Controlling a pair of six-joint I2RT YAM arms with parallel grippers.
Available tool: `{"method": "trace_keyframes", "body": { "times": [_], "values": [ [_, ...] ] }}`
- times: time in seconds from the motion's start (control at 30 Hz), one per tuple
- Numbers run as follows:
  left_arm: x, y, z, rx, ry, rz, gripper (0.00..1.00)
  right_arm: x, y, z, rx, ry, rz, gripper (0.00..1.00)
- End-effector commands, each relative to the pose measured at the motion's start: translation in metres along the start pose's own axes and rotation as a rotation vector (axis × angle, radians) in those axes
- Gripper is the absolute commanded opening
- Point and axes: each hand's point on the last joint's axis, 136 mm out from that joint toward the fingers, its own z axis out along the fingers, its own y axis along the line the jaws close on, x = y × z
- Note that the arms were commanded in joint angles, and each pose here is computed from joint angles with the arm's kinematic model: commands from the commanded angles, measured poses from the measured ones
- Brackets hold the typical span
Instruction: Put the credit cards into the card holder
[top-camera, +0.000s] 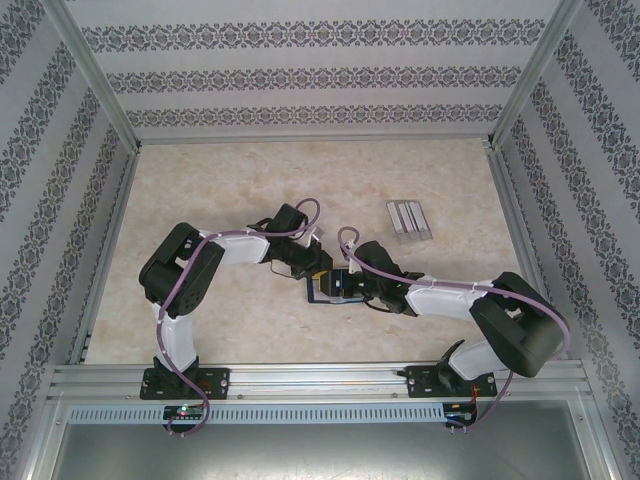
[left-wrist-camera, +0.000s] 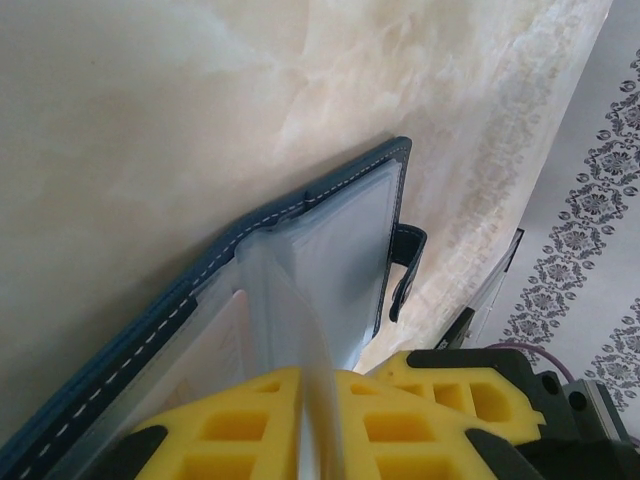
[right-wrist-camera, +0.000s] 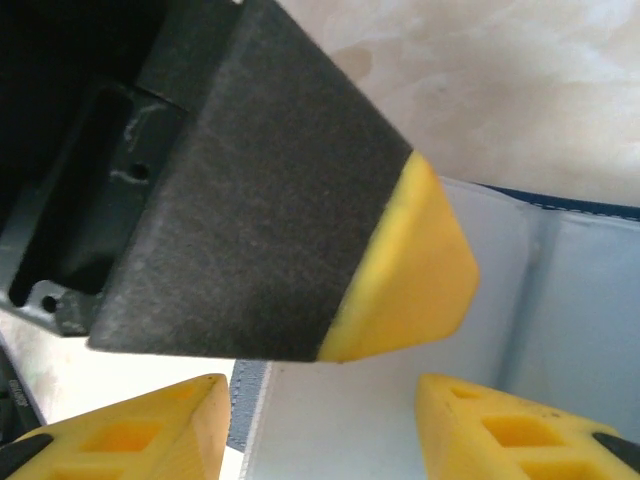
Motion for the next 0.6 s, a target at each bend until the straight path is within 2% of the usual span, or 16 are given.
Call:
{"method": "trace_keyframes", "body": {
  "times": [0.0, 0.27, 0.37, 0.57],
  "values": [
    [-0.002, -0.009, 0.001, 0.0, -0.005, 0.016, 0.16, 0.002, -0.012, 0.004, 0.061, 0.001, 0.012, 0.49],
    [-0.002, -0.006, 0.0, -0.03, -0.005, 0.024, 0.2, -0.001, -0.013, -0.003, 0.042, -0.021, 0.037, 0.36],
    [-0.003, -0.003, -0.001, -0.055, -0.011, 0.035, 0.27, -0.005, -0.009, -0.008, 0.006, -0.035, 0.056, 0.34],
    [-0.004, 0.002, -0.004, -0.095, -0.009, 0.067, 0.31, -0.006, -0.011, -0.011, -0.01, -0.041, 0.06, 0.3]
  ]
}}
